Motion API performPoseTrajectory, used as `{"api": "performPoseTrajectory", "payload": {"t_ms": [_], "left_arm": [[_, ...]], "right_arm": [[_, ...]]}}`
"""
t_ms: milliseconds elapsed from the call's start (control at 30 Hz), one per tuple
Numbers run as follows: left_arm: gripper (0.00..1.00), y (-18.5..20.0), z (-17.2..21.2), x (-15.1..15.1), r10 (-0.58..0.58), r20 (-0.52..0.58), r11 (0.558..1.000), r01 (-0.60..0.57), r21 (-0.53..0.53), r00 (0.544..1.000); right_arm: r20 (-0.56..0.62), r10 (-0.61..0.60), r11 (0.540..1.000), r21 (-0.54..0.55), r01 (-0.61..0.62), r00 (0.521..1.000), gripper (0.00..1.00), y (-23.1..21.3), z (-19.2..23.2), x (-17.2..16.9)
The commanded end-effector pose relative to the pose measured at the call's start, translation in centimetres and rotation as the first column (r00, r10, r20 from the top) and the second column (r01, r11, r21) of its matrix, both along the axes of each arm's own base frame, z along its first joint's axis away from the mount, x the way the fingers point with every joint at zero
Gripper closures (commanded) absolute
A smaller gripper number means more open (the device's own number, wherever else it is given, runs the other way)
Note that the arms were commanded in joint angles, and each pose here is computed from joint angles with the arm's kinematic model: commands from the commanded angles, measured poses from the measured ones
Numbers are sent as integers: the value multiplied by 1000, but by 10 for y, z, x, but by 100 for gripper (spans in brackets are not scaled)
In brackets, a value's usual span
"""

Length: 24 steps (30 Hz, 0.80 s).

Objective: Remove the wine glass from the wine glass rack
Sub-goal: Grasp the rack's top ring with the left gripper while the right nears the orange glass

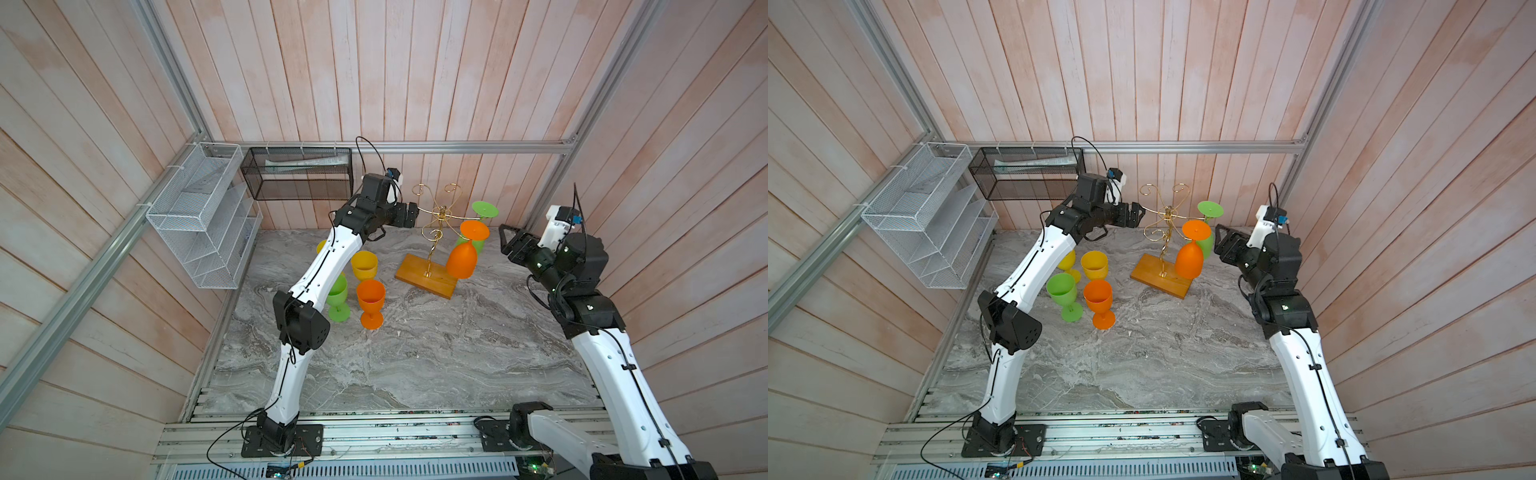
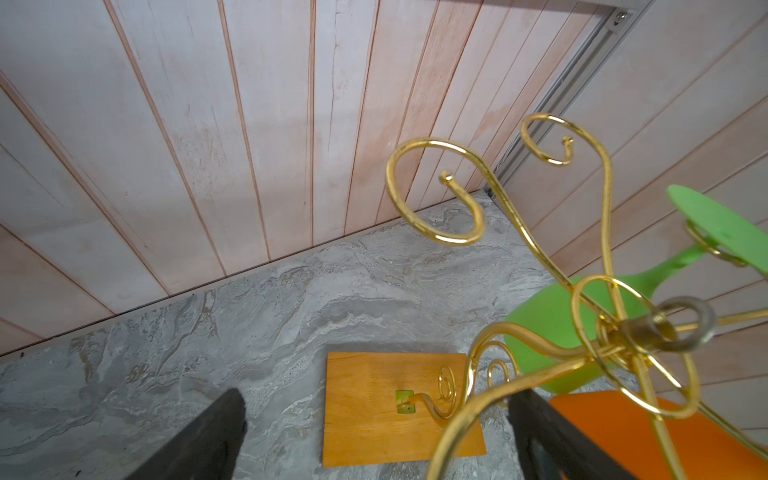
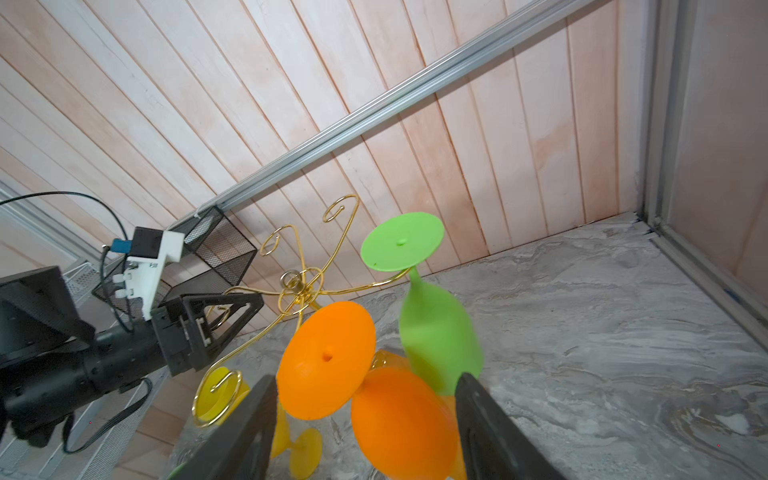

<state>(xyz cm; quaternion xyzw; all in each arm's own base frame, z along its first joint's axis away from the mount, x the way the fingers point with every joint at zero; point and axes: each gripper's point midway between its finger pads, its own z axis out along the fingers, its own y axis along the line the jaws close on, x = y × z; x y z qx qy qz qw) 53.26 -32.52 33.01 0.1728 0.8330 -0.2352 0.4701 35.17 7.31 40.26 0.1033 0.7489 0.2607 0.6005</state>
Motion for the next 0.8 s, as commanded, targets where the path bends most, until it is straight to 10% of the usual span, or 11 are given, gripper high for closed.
{"api": "performPoseTrajectory", "payload": {"t_ms": [0, 767], "left_arm": [[0, -8, 16, 10, 9, 51, 997, -5, -78, 999], [0, 37, 88, -83, -13, 246, 985, 55, -163, 969]], "right_arm": [[-26, 41, 997, 61, -39, 999, 34, 15, -5, 3], [-127, 276, 837, 520, -173, 953, 59, 54, -21, 29]]}}
